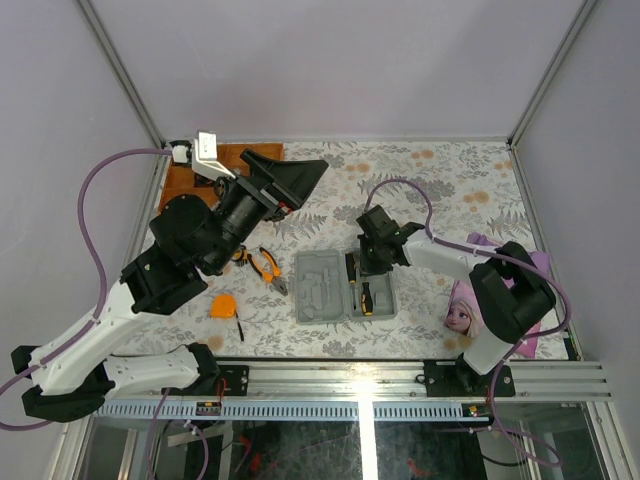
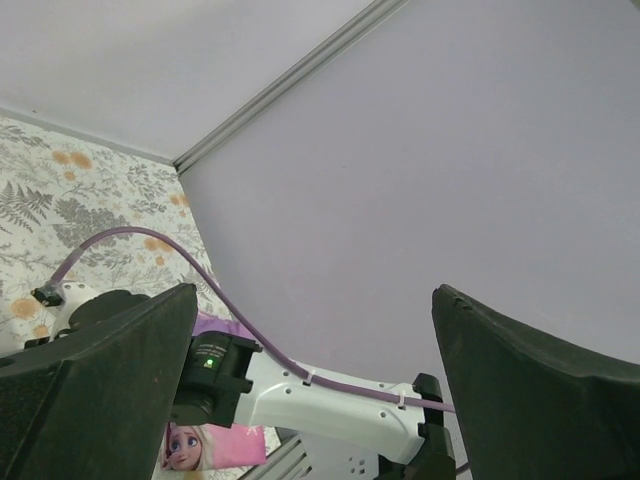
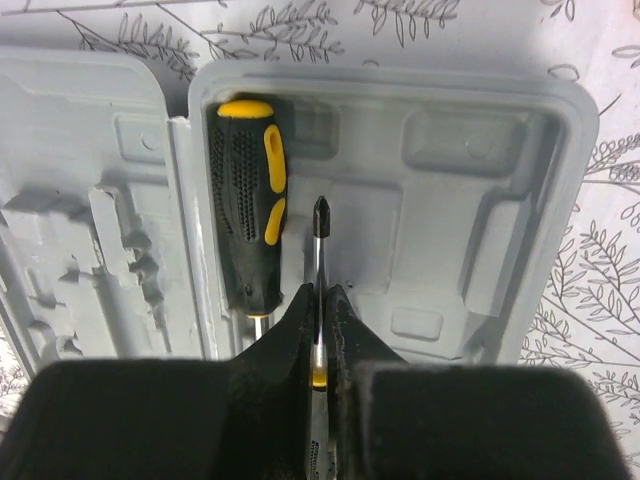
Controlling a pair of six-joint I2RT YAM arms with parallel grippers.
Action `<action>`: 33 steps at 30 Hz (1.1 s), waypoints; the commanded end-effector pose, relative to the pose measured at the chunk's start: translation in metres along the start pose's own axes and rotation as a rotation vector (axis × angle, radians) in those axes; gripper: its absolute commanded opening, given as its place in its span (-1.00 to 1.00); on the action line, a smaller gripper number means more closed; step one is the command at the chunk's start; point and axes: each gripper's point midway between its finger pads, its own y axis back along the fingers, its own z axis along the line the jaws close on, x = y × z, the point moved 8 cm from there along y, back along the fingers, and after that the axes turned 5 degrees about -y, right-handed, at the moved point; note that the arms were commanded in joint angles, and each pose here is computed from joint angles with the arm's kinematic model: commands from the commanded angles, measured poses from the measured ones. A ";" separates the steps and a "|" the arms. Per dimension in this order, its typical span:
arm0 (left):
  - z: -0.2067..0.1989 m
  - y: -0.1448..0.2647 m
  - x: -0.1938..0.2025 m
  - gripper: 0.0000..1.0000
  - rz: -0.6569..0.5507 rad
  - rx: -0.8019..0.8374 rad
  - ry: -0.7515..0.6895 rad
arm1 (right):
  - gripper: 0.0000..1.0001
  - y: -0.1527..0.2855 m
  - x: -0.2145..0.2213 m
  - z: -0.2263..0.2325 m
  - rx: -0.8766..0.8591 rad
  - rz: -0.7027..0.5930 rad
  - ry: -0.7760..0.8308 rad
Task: Sort the tools into containers
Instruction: Place the screwdriver in the storage box.
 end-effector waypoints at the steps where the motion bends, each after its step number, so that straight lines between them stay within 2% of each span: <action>1: -0.011 0.001 -0.014 0.99 -0.066 0.059 0.021 | -0.99 -0.002 -0.019 0.008 -0.010 -0.067 -0.011; 15: -0.018 0.000 -0.014 0.99 -0.045 0.099 -0.002 | -0.86 -0.010 -0.024 0.006 0.011 -0.077 -0.007; 22: -0.019 -0.002 -0.011 0.99 -0.027 0.114 -0.016 | -0.70 -0.013 -0.020 0.005 0.014 -0.056 -0.007; 28: -0.019 0.001 -0.015 0.99 -0.047 0.106 -0.016 | -0.45 -0.005 -0.023 0.005 0.012 -0.073 -0.003; 33: -0.012 -0.002 -0.006 0.99 -0.013 0.084 -0.038 | -0.35 0.004 -0.025 0.007 -0.004 -0.089 0.000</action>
